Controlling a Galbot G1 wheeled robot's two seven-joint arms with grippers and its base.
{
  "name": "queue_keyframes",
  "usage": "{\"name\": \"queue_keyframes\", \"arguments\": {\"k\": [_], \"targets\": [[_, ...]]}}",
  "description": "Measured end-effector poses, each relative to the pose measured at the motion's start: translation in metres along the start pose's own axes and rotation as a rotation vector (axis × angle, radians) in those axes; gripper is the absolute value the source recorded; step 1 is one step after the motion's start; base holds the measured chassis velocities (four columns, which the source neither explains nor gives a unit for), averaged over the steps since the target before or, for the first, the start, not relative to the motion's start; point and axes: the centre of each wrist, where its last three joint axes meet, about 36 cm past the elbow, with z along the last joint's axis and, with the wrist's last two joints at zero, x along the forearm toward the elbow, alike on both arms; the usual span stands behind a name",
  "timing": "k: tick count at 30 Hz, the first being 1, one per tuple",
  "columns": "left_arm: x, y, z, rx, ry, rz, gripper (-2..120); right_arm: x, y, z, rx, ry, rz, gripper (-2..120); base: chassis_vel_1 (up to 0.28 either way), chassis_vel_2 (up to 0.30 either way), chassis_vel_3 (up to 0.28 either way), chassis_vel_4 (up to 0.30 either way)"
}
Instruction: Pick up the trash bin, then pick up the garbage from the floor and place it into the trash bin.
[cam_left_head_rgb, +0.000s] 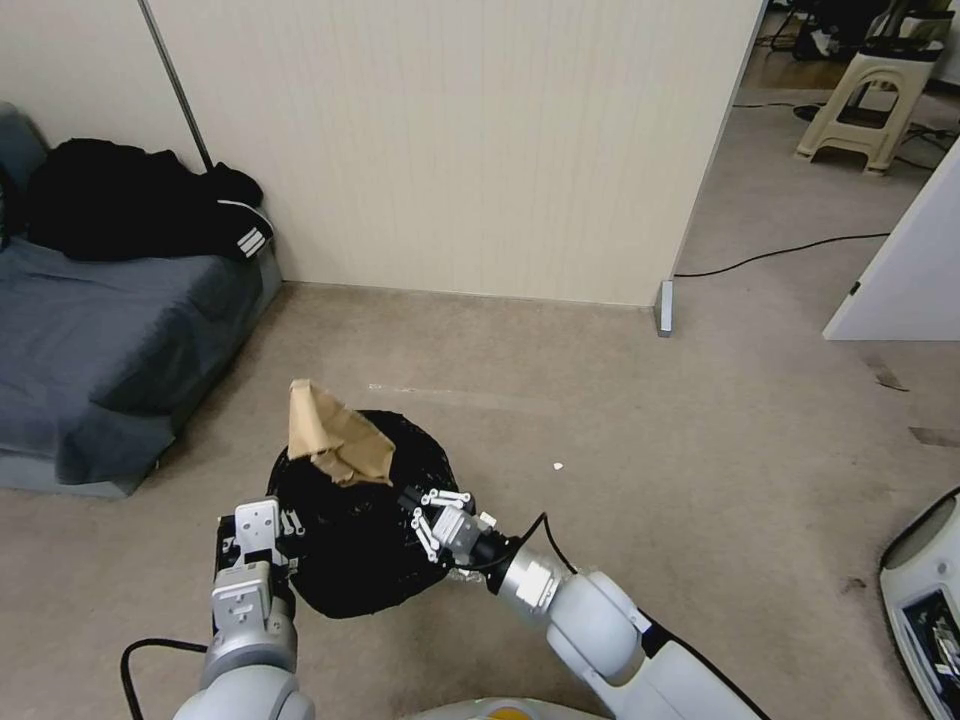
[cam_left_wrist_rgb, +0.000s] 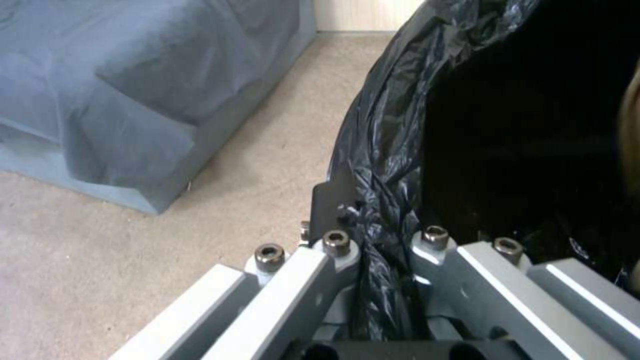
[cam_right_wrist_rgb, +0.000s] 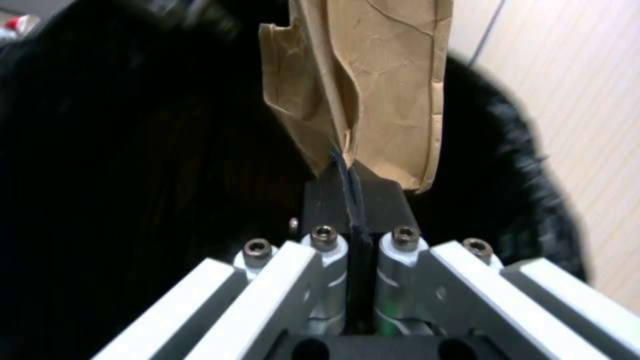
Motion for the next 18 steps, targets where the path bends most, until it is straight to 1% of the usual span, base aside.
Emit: {"name": "queue_keyframes", "arguments": {"k": [2, 9, 10, 11, 13, 14, 17, 18], "targets": [[0.0, 0.0, 0.0, 0.002, -0.001, 0.001, 1, 0.0, 0.006, 0.007, 0.005, 0.014, -0.015, 0, 0.0, 0.0, 0.0, 0.0], [0.0, -0.001, -0.001, 0.005, -0.002, 0.0, 1, 0.001, 0.011, 0.012, 0.028, 0.03, -0.038, 0, 0.0, 0.0, 0.0, 0.0], [0.0, -0.001, -0.001, 0.005, -0.002, 0.0, 1, 0.002, 0.011, 0.014, 0.035, 0.032, -0.043, 6, 0.0, 0.0, 0.0, 0.0], [0.0, -0.001, -0.001, 0.005, -0.002, 0.0, 1, 0.002, 0.011, 0.014, 0.035, 0.032, -0.043, 6, 0.0, 0.0, 0.0, 0.0], [-0.001, -0.001, -0.002, 0.005, -0.004, -0.001, 1, 0.005, 0.013, 0.016, 0.042, 0.037, -0.05, 15, 0.0, 0.0, 0.0, 0.0], [-0.001, -0.001, -0.002, 0.005, -0.004, -0.001, 1, 0.005, 0.013, 0.016, 0.042, 0.037, -0.05, 15, 0.0, 0.0, 0.0, 0.0], [-0.001, 0.0, -0.002, 0.005, -0.004, -0.002, 1, 0.008, 0.016, 0.018, 0.044, 0.04, -0.053, 30, 0.0, 0.0, 0.0, 0.0], [-0.001, 0.0, -0.002, 0.005, -0.004, -0.002, 1, 0.008, 0.016, 0.018, 0.044, 0.04, -0.053, 30, 0.0, 0.0, 0.0, 0.0]]}}
